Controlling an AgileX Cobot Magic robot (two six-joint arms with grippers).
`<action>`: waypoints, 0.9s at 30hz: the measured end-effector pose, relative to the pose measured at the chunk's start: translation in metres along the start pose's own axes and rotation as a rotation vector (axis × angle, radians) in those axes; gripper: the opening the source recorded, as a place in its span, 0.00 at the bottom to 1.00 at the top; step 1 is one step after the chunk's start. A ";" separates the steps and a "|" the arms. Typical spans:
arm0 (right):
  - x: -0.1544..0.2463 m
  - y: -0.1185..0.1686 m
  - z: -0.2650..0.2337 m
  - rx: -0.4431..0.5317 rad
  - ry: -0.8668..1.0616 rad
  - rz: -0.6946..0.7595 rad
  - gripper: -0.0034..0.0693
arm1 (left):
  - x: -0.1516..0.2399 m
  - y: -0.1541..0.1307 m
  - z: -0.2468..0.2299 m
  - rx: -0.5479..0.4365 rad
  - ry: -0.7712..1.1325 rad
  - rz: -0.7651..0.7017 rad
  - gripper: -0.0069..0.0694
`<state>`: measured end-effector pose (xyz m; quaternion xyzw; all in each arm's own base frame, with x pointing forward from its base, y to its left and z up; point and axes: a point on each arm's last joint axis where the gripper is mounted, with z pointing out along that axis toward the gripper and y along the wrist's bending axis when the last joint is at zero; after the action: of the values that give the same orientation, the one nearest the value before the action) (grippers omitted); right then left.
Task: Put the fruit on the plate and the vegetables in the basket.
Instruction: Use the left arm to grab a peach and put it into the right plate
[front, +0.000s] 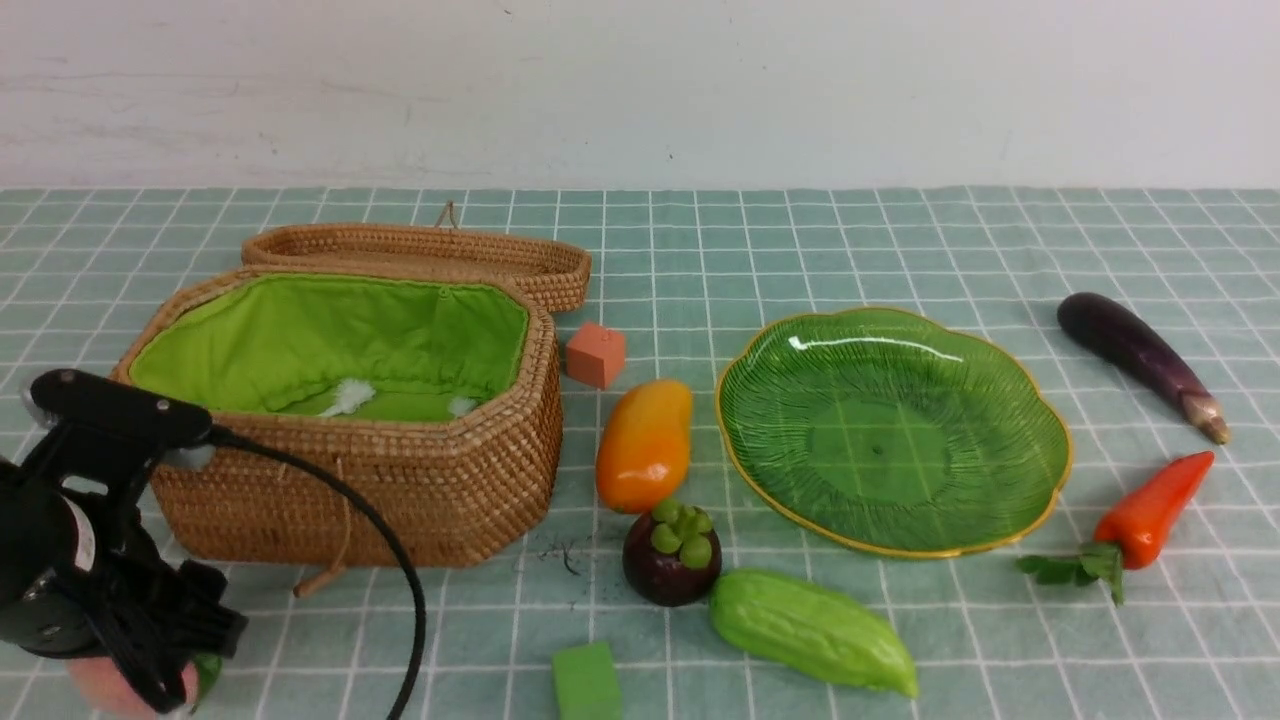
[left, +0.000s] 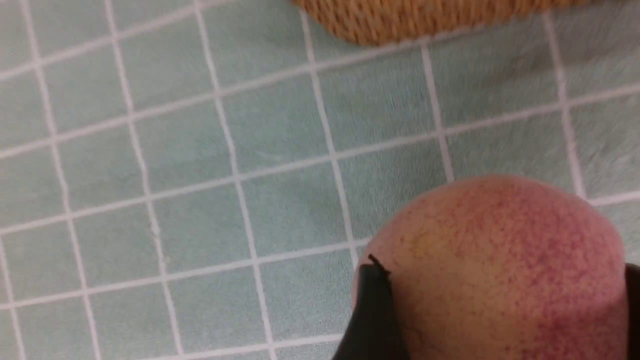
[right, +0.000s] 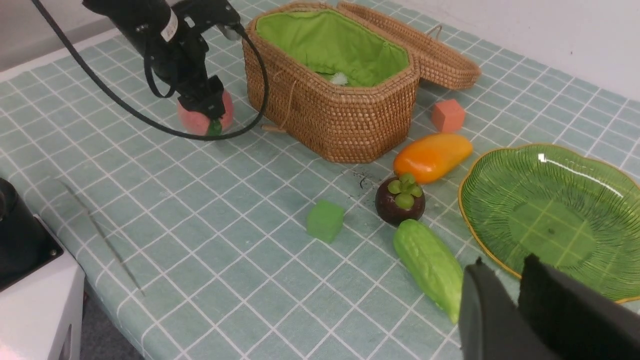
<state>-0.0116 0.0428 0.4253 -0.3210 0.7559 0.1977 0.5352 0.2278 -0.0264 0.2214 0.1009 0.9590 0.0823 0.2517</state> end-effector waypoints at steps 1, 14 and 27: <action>0.000 0.000 0.000 0.000 0.000 0.000 0.21 | 0.000 0.000 0.000 0.000 0.000 -0.002 0.78; -0.005 -0.010 -0.001 0.109 -0.061 0.102 0.21 | 0.008 -0.065 -0.050 0.226 -0.067 0.151 0.78; -0.001 -0.033 -0.006 0.362 -0.069 0.306 0.21 | -0.115 -0.194 -0.079 0.476 -0.363 0.286 0.78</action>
<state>0.0076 0.0159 0.4296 -0.0945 0.8002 0.1485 0.5733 0.2573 -0.2495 0.3020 0.3036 0.8670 -0.1290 0.3735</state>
